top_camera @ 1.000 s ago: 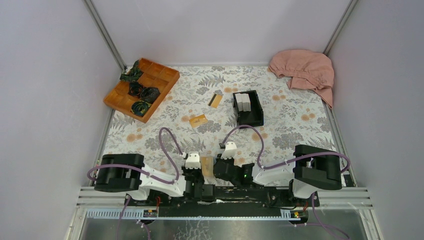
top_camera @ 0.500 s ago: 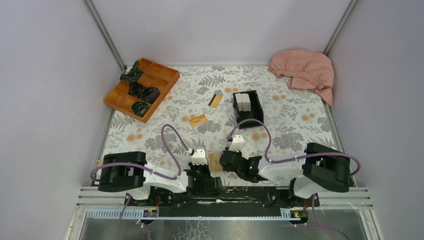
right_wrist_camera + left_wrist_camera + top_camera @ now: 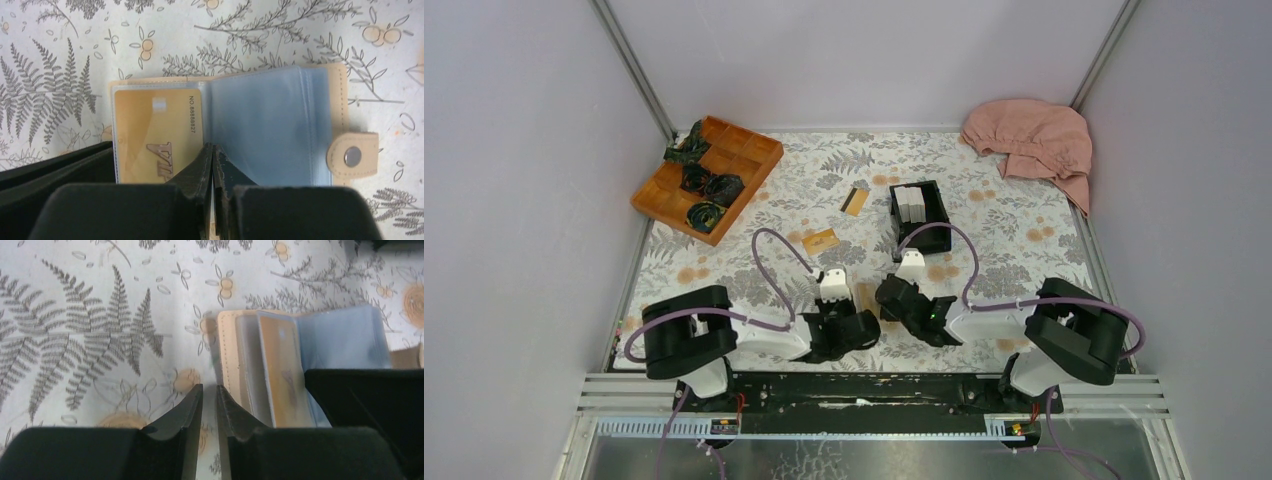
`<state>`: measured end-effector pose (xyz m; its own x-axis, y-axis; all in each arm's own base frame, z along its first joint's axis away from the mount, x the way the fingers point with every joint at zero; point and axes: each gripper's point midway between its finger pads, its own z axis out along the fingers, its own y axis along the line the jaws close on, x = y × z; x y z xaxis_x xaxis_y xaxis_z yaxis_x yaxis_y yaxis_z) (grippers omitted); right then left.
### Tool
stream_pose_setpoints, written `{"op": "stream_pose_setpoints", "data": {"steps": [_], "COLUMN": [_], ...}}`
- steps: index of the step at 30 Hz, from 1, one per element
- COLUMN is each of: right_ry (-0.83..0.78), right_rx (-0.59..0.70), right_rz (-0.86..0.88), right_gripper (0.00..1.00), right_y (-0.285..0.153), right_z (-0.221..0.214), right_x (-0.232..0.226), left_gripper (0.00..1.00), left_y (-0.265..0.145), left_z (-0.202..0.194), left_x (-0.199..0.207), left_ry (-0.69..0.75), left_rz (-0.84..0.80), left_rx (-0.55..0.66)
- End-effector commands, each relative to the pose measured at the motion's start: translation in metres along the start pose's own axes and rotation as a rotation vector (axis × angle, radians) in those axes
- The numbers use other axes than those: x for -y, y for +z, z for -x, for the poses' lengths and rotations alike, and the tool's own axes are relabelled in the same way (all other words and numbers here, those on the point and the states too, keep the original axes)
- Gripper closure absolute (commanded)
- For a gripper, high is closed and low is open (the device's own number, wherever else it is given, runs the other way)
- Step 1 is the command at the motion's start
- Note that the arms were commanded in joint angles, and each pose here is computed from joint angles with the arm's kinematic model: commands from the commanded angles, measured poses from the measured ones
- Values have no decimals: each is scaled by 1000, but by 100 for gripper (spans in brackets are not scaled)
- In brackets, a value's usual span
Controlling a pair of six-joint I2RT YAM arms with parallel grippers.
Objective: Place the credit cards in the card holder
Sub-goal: Move the card holder to the center of the board.
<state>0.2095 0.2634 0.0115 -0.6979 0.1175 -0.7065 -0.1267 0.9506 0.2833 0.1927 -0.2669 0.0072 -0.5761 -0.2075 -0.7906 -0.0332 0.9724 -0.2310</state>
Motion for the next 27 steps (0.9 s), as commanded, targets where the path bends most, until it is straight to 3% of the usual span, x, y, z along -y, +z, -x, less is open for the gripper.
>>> {"op": "stream_pose_setpoints", "data": {"steps": [1,13,20,27], "right_ry": [-90,-91,-92,-91], "right_rx": [-123,-92,-59,-20], "right_rz": [-45,-58,-44,-10], "right_gripper": [94,92,91,87], "right_y": [9,8,-3,-10], "right_z": [-25,-6,10,27], "right_x": [21,27,22,11], "left_gripper": [76,75,70,67], "left_y": [18,18,0,-12], "left_z": [-14,-14,3,33], "left_x": [5,-26,-55,-54], "left_ry": [39,23,-15,-11], "left_rz": [-34,51,110,113], "left_rx": [-112,-133,-94,-30]}}
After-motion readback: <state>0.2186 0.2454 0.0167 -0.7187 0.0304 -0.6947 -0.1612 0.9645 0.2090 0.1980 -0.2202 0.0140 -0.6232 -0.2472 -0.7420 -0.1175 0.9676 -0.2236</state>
